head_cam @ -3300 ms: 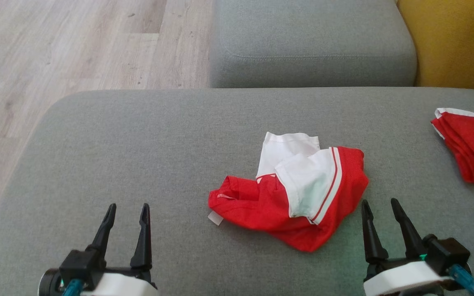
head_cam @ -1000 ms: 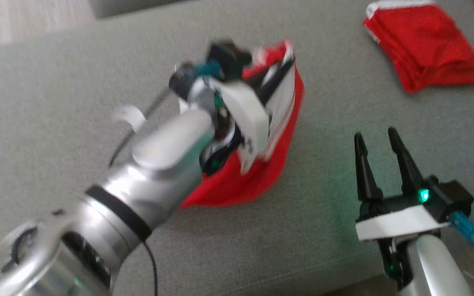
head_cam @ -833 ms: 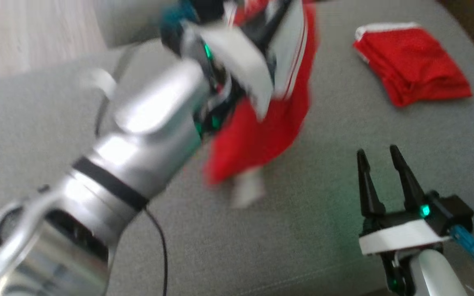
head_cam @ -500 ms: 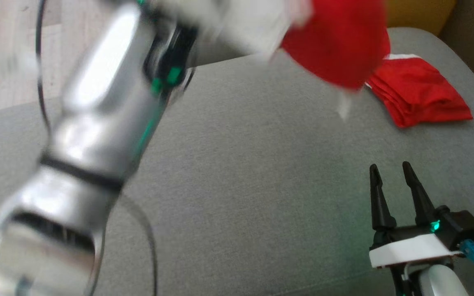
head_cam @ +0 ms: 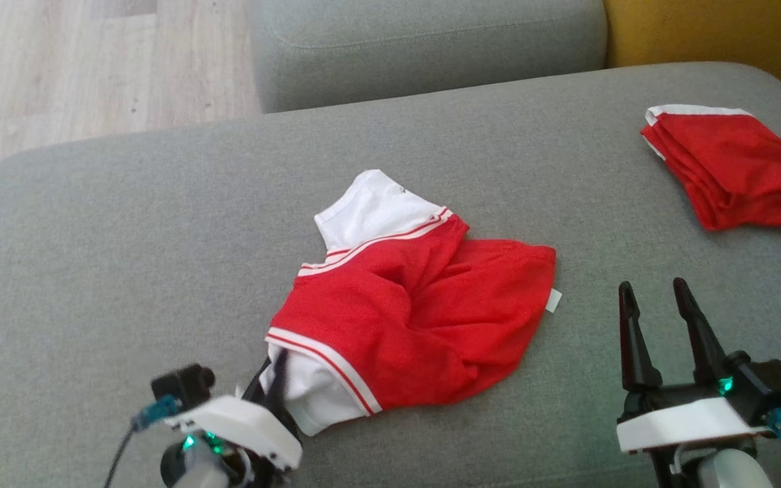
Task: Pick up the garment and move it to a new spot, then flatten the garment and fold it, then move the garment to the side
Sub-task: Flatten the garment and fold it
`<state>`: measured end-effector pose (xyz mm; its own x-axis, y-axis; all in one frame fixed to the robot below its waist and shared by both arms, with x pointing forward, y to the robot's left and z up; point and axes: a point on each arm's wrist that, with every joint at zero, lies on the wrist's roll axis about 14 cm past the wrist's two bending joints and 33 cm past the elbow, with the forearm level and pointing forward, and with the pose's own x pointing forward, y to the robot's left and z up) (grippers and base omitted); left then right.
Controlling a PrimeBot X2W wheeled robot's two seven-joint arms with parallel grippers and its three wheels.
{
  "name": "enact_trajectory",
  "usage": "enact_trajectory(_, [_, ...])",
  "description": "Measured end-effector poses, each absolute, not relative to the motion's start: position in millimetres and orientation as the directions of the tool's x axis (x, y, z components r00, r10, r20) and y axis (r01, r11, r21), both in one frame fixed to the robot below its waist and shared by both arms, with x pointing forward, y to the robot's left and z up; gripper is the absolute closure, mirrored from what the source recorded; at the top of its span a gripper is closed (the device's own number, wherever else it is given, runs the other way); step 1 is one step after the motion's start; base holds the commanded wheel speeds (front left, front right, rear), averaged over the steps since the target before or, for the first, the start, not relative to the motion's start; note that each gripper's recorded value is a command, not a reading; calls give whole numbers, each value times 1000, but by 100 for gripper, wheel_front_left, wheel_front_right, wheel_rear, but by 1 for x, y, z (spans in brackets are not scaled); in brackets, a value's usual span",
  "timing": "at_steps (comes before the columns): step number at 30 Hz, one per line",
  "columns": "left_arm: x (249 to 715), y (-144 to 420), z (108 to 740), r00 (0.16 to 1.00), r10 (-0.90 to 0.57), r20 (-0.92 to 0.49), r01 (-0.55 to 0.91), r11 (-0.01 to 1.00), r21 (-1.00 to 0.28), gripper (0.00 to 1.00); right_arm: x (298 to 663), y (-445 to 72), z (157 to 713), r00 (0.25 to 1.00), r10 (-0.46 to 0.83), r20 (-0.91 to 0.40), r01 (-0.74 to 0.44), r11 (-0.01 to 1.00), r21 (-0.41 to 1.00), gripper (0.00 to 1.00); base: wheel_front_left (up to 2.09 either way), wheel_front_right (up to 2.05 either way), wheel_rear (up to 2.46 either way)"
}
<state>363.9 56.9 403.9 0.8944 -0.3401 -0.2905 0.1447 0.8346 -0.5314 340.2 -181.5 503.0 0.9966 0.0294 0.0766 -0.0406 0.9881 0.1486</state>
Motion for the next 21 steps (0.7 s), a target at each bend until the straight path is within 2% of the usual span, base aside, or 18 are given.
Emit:
enact_trajectory(4, [351,57,403,895,-344,-283,163,844,-510,0,340,-181,503,997,31,77,-42,989,142,0,0,0,0])
enact_trajectory(10, [365,79,423,932,-285,-226,166,886,-432,0,340,-175,503,996,51,76,-61,988,143,0,0,0,0])
enact_trajectory(21, [391,74,387,841,-322,-436,199,932,-305,0,344,-172,485,998,60,17,-62,988,143,0,0,0,0])
